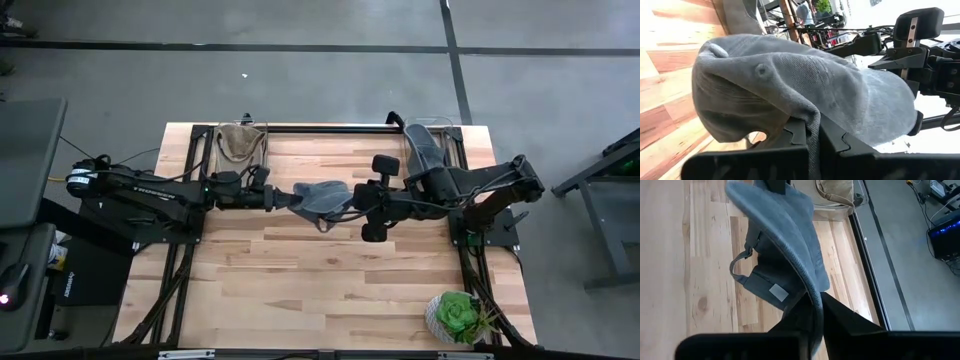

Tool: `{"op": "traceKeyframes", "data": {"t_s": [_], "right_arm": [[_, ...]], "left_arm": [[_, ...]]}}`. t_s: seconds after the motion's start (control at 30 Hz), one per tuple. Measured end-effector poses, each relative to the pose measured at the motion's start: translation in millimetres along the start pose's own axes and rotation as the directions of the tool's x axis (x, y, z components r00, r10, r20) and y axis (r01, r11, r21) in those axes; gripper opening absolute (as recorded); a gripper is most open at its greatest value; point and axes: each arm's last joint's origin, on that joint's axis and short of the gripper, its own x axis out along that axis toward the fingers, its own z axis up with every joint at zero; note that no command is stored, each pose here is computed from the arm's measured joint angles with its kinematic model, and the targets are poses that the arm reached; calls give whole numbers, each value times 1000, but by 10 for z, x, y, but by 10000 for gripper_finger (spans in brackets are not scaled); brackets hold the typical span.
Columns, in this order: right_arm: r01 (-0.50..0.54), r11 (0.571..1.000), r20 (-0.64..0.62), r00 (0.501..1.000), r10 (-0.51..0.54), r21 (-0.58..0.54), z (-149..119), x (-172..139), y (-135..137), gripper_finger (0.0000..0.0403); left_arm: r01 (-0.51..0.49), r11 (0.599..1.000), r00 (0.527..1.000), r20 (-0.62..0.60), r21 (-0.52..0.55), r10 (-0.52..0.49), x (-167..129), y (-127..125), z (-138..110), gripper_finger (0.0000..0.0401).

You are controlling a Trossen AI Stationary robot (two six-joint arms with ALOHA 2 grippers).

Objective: Pick & Place hat
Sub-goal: Put the blue cap into the right transparent bin

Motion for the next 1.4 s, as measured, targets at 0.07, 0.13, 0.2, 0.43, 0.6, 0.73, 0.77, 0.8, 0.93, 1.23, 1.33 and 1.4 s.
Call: {"op": "traceKeyframes", "data": {"t_s": [0.07,0.13,0.2,0.43,0.6,0.73,0.77,0.8,0.93,1.23,1.33,1.4], "right_arm": [[1,1000,0,1000,-1,0,0,0,0,41],[1,1000,0,1000,-1,0,0,0,0,52],[2,1000,0,1000,-2,1,0,1,-2,58],[83,995,3,997,-83,61,-11,-6,-31,71],[127,986,22,991,-130,105,-25,-74,-93,82],[154,976,49,985,-163,153,-41,-170,-167,93],[159,974,56,984,-170,162,-45,-191,-184,96],[164,972,62,982,-176,170,-51,-219,-205,99],[158,965,81,981,-178,207,-65,-292,-262,112],[62,967,71,994,-82,246,-50,-260,-196,119],[60,963,73,994,-81,261,-51,-265,-188,119],[54,965,75,994,-76,257,-53,-272,-176,119]], "left_arm": [[0,1000,1000,0,0,0,0,0,0,0],[1,1000,1000,0,-1,-1,0,-1,1,0],[5,1000,1000,2,-5,-5,0,-5,2,0],[-1,999,999,34,-44,3,0,-5,12,0],[-5,998,999,51,-68,9,0,-4,18,0],[-9,996,998,67,-86,14,0,-2,22,0],[-10,995,997,75,-95,17,-1,-1,24,0],[-12,994,997,81,-104,20,-1,1,26,0],[-11,987,994,105,-162,28,-1,2,32,0],[87,975,981,191,-206,-48,13,-164,106,0],[133,975,975,202,-176,-97,35,-329,159,0],[158,978,969,212,-139,-127,45,-444,198,0]]}}
